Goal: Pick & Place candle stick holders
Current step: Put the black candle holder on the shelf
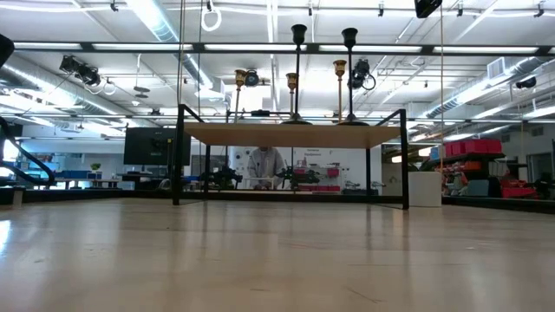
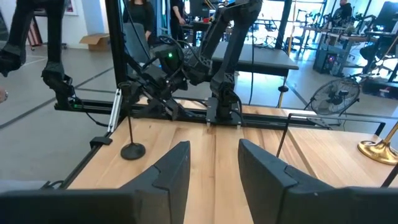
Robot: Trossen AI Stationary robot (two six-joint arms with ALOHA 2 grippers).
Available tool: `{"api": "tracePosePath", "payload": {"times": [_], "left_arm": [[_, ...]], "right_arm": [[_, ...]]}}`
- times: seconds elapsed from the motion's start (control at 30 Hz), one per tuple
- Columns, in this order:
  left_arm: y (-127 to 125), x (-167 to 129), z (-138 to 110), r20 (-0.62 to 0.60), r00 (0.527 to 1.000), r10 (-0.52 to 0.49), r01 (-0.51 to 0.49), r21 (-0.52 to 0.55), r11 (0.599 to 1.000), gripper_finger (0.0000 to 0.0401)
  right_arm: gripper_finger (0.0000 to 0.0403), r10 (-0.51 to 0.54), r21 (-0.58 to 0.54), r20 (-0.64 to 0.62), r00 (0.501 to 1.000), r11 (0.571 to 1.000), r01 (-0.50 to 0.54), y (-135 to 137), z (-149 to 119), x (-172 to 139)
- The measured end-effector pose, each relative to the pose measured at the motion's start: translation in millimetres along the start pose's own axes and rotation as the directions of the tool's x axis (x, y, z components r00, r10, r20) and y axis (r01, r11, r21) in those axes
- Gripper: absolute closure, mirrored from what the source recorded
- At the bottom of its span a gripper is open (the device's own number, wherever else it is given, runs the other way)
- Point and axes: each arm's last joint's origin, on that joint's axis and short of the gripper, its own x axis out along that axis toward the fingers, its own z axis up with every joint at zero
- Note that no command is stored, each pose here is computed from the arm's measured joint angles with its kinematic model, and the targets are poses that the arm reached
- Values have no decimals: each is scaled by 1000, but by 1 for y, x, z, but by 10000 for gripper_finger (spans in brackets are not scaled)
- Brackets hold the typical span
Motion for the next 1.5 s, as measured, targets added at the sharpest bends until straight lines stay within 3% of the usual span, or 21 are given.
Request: {"api": "tracePosePath", "payload": {"times": [0.47,0.93,1.13,1.5], "left_arm": [[-15,30,7,27,1000,3,-4,62,998,179],[-14,31,7,24,998,54,-55,77,995,185],[-14,31,7,25,998,54,-55,76,996,235],[-14,31,7,33,997,72,-75,79,994,382]], "right_arm": [[268,1,3,-1,1000,1000,-1,0,0,0],[268,2,1,-23,1000,1000,-2,1,-3,3],[268,3,-3,-47,999,1000,-3,2,-7,9],[268,2,-10,-43,999,1000,-3,2,-7,12]]}}
